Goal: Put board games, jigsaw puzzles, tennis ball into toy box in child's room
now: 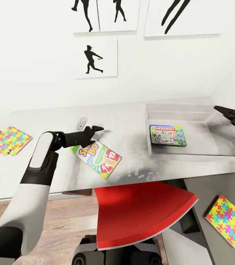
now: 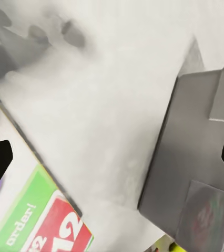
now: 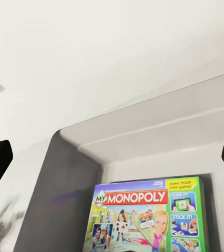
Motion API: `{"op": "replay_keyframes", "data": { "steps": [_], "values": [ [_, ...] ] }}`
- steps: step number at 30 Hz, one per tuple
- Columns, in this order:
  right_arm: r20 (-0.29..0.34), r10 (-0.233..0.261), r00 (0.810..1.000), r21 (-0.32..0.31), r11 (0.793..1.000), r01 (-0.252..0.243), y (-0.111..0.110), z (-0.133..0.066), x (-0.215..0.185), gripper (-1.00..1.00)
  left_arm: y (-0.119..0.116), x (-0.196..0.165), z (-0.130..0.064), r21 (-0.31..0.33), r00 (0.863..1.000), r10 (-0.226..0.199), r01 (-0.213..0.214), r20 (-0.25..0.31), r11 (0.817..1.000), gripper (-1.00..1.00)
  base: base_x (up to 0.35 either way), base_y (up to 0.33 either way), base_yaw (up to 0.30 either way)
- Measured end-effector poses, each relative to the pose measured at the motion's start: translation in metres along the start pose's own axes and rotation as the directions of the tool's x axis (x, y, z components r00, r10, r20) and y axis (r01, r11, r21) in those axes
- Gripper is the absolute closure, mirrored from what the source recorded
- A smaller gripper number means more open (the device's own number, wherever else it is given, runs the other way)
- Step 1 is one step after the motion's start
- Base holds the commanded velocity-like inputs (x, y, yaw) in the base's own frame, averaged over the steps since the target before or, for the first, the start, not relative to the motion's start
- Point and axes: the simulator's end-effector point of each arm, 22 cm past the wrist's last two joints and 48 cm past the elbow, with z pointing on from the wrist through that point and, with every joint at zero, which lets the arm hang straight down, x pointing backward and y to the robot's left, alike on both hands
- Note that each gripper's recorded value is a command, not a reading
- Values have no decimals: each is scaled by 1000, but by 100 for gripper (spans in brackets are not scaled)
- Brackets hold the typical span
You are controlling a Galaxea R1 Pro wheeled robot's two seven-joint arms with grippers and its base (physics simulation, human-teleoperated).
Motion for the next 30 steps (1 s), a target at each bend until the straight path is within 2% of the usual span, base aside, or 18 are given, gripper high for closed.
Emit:
{"op": "replay_keyframes", "data": {
  "steps": [13,30],
  "values": [
    [-6,-6,1000,-1,1000,6,1,1,1,-100,7,1,-2,-3,1000,-10,10,3,1000,-100,0,31,0],
    [-9,-11,1000,1,1000,11,1,1,1,-100,6,1,-4,0,1000,-9,9,6,1000,-100,-46,203,0]
  ]
}}
